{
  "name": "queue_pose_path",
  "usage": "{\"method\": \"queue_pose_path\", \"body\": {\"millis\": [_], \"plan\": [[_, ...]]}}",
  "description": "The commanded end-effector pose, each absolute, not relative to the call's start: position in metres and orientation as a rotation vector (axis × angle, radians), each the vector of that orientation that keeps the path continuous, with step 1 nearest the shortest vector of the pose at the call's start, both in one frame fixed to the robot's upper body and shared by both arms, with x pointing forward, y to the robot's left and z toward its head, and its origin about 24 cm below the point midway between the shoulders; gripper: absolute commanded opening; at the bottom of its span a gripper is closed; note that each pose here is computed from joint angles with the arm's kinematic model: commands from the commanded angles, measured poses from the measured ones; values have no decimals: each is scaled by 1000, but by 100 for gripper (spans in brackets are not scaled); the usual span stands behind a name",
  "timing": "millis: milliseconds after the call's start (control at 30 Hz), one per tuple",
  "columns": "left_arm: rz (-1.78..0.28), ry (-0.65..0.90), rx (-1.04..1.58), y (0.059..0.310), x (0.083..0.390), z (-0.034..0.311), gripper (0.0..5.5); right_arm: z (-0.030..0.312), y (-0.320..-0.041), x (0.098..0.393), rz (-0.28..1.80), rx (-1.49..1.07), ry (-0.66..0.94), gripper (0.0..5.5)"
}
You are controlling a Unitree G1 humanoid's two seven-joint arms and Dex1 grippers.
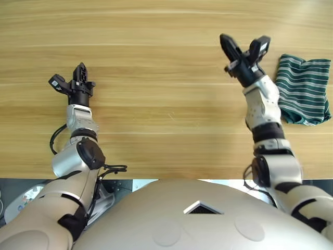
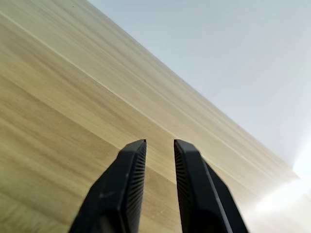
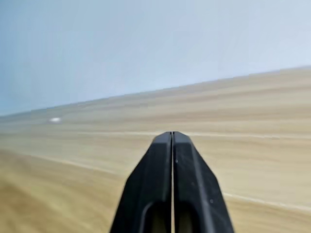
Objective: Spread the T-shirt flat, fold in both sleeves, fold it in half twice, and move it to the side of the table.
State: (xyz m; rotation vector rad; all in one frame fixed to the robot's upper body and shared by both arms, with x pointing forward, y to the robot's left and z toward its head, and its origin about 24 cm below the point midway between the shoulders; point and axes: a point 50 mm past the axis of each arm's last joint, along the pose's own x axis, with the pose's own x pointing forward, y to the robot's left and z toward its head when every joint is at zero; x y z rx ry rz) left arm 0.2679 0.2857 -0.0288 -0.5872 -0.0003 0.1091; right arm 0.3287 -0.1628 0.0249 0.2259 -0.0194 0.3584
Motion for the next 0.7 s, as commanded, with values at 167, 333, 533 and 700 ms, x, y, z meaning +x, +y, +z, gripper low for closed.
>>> {"method": "queue_pose_path", "body": {"millis": [167, 333, 533, 700], "plan": [[162, 222, -596, 274, 238, -67, 107, -34, -135, 305, 152, -836, 70, 6], [166, 208, -622, 274, 226, -73, 107, -42, -138, 302, 115, -54, 263, 6], [147, 190, -623, 272, 218, -77, 107, -43, -158, 298, 180, 378, 236, 6], [137, 199, -616, 268, 213, -81, 107, -48, -160, 289, 251, 387, 221, 6]]}}
